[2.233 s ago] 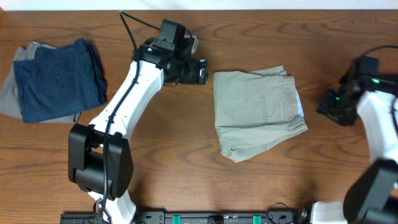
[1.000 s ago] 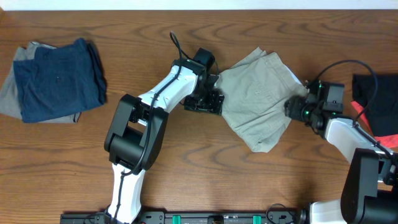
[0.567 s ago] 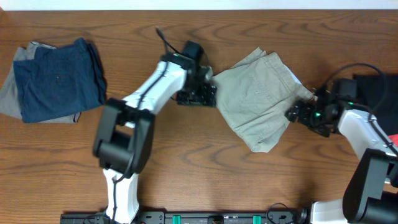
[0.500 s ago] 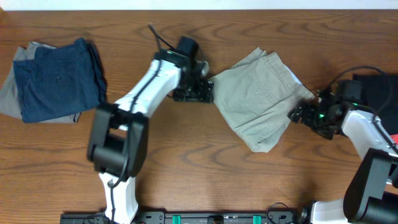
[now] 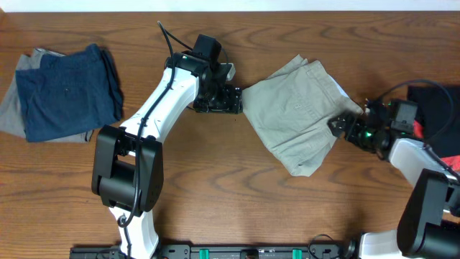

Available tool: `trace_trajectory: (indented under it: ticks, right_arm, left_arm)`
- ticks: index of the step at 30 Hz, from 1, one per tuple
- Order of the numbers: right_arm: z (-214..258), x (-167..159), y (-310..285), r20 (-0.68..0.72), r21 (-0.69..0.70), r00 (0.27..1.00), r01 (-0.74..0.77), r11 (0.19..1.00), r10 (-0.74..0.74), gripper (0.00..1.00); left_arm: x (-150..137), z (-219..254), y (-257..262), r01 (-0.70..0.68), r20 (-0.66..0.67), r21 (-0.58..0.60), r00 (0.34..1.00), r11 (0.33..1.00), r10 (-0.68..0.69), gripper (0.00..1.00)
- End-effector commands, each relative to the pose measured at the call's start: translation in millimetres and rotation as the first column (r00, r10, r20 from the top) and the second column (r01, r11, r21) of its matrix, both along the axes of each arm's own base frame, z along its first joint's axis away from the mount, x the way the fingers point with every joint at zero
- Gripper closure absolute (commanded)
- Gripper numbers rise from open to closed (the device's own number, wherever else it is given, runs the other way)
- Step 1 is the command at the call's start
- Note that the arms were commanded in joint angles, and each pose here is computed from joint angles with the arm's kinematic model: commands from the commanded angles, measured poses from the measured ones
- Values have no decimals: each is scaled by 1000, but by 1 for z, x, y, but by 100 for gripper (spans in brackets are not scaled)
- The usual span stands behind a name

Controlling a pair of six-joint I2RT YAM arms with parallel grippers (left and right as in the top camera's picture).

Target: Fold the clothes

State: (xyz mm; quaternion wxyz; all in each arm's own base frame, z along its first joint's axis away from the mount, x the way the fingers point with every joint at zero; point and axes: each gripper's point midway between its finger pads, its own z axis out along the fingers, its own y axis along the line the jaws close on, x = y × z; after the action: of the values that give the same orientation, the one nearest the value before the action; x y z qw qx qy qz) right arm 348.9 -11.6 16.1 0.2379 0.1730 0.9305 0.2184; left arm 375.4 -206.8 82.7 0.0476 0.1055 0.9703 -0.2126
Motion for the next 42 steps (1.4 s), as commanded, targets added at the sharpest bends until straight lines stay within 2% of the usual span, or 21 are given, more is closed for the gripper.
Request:
trace_trajectory:
  ticks: [1,4,6,8,10,12,17,22,28,34,37,40,42]
  right_arm:
    - [-36,-21,25,-121,94,992,36,995,-24,1]
    - [-47,-11,42,-108,133,994,15,991,-1,4]
    - [-53,-6,52,-92,148,995,-10,989,24,16]
    - [-57,-1,57,-68,139,997,-30,990,40,40]
    - [-57,6,56,-37,118,999,-33,992,37,74]
    - [-53,15,53,4,107,999,-32,994,32,97]
    - [-32,37,46,98,94,995,-35,995,25,99]
    - [23,70,24,237,19,971,-38,999,32,99]
    - [108,90,-60,294,-184,948,180,966,-121,99]
    - [191,67,-155,338,-344,905,375,861,-259,99]
    - [205,51,-191,334,-399,891,429,810,-308,99]
    - [207,26,-236,324,-454,846,532,715,-424,99]
    - [205,12,-255,318,-459,824,567,684,-470,99]
  left_arm:
    - [-4,-3,0,0,-16,-2,1000,1000,0,21]
    - [-4,-3,0,0,-19,-1,1000,1000,0,21]
    - [-5,-3,1,0,-24,1,1000,1000,0,21]
    - [-7,-3,1,0,-29,3,1000,1000,0,21]
    - [-8,-4,2,0,-37,6,999,1000,0,21]
    - [-10,-4,2,0,-46,9,999,1000,0,21]
    - [-12,-4,3,1,-54,12,999,1000,0,21]
    - [-12,-4,3,1,-54,12,999,1000,0,21]
    - [-13,-4,4,0,-58,14,998,1000,1,21]
    - [-14,-5,4,1,-61,15,998,1000,0,21]
    - [-14,-5,4,1,-61,15,998,1000,0,21]
    - [-15,-5,4,1,-66,17,998,1000,0,21]
    - [-17,-5,5,1,-72,19,997,1000,0,21]
